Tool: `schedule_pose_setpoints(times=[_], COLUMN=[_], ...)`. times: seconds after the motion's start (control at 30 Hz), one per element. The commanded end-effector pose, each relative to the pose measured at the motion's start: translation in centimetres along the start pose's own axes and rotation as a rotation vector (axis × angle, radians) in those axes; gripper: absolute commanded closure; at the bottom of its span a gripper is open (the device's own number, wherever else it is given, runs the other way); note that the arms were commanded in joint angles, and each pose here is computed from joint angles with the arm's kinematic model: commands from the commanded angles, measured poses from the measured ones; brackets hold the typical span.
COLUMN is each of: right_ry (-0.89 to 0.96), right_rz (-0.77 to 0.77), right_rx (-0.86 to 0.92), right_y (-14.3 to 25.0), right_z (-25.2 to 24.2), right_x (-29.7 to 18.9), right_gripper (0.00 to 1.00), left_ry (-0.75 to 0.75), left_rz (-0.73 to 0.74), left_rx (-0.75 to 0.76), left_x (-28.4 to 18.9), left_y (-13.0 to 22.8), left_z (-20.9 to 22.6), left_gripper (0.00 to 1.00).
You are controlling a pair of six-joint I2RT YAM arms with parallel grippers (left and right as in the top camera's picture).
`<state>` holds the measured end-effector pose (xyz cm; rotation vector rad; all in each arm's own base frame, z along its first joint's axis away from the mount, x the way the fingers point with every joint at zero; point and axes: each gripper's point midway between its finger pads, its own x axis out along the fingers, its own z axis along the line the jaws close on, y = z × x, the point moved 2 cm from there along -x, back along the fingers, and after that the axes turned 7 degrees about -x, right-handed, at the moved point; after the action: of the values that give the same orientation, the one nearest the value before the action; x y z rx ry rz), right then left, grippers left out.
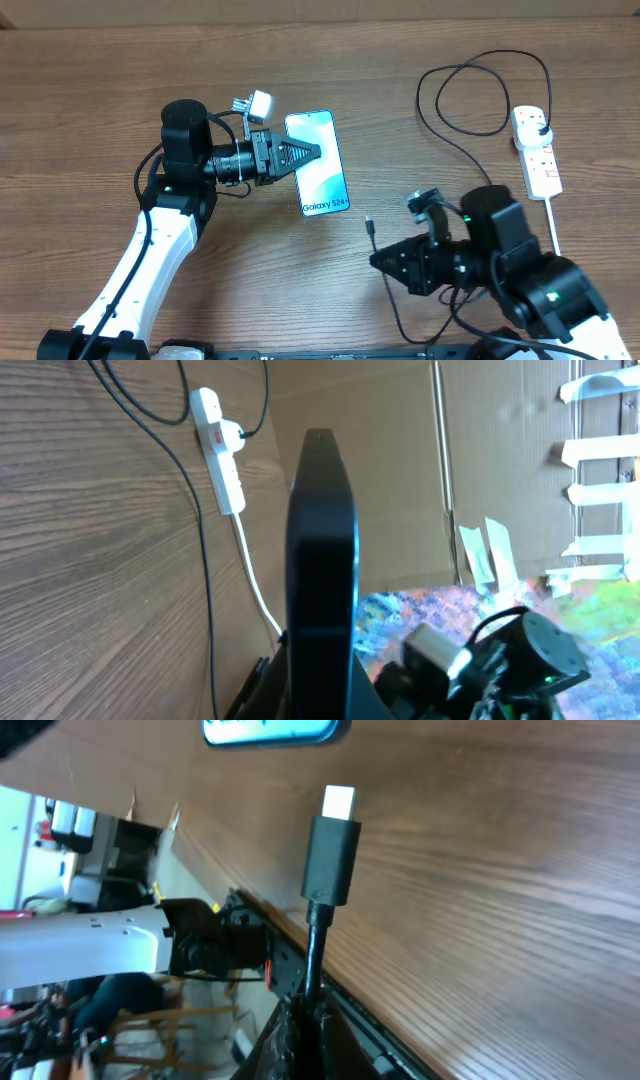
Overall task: Plug charger to phone and switch on socket
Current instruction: 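Grasp the black USB-C plug with the right gripper and lift it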
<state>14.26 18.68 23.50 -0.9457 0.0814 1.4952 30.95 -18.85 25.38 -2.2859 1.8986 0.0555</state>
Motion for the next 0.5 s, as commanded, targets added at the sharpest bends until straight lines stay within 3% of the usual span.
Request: schedule_pose_setpoints(times=[0.0, 0.27, 0.47], right_ry=[0.034, 0.047, -0.019], right_rz=[0.002, 0.029, -0.040], right_rx=[0.049, -0.013, -0.048], right_y=[0.1, -0.4, -2.4], right_z=[0.3, 1.8, 3.3], right_x=[0.8, 4.5, 5.1], right_gripper=[0.96, 0.96, 0.96], left_ry=[0.027, -0.017, 0.035], left_rz=[0.039, -0.055, 0.012], left_rx=[0.016, -0.014, 0.074], left_x=[0.1, 0.1, 0.5], left_y=[0.6, -0.9, 0.1], left_z=[-1.1, -0.4, -1.7], left_gripper=[0.96, 0.96, 0.96])
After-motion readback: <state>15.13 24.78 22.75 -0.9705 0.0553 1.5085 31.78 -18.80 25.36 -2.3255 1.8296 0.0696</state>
